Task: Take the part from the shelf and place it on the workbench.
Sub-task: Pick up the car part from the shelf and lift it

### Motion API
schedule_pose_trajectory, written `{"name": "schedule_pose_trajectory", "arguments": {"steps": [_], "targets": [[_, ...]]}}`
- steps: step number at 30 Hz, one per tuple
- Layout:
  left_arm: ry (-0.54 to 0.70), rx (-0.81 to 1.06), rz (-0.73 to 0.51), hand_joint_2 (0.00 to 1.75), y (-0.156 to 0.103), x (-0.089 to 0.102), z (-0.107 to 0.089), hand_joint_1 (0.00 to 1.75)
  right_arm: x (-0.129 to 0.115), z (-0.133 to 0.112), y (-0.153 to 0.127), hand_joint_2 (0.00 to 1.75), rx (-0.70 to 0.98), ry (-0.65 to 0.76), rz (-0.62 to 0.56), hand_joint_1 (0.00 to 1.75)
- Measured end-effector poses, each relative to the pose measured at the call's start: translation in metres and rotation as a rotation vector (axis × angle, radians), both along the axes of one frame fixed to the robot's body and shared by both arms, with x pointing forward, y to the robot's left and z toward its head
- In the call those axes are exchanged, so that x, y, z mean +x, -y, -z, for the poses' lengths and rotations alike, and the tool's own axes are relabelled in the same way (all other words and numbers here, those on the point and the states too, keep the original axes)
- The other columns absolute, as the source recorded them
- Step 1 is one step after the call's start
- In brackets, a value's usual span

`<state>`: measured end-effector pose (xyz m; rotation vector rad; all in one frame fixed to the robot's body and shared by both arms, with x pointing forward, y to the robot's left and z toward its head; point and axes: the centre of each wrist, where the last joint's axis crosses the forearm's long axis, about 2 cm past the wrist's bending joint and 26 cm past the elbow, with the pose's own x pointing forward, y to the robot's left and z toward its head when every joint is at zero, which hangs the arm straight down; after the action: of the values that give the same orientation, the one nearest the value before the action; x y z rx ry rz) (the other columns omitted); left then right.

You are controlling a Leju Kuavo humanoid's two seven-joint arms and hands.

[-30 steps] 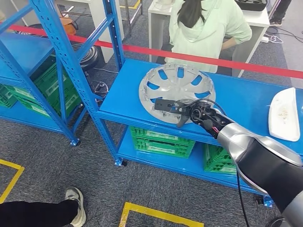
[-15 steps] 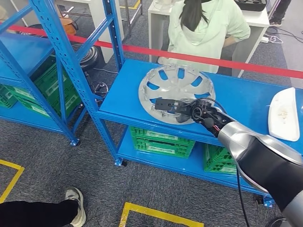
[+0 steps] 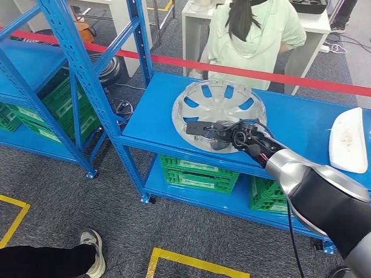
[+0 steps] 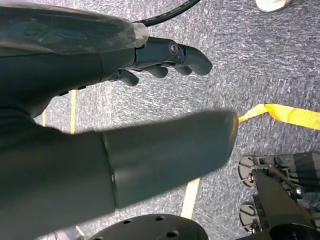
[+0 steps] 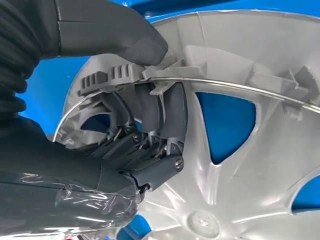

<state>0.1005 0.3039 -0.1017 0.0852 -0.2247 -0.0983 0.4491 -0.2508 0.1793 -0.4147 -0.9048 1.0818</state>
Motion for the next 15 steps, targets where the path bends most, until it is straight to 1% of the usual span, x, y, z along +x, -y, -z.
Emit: {"name": "schedule_pose_trajectory", "arguments": {"steps": [7,15], "targets": [[0.001,-0.015,-0.011,1.75,-0.0023,0.0,0.0,0.0,0.0002,-0.0007,-0.0006,1.75,0.006,0.005,-0.005,1.75],[0.008,-0.026,-0.017,1.75,-0.0036,-0.0002,0.0,0.0,0.0003,-0.002,-0.0017,1.75,0.007,0.007,-0.008,1.75]]}}
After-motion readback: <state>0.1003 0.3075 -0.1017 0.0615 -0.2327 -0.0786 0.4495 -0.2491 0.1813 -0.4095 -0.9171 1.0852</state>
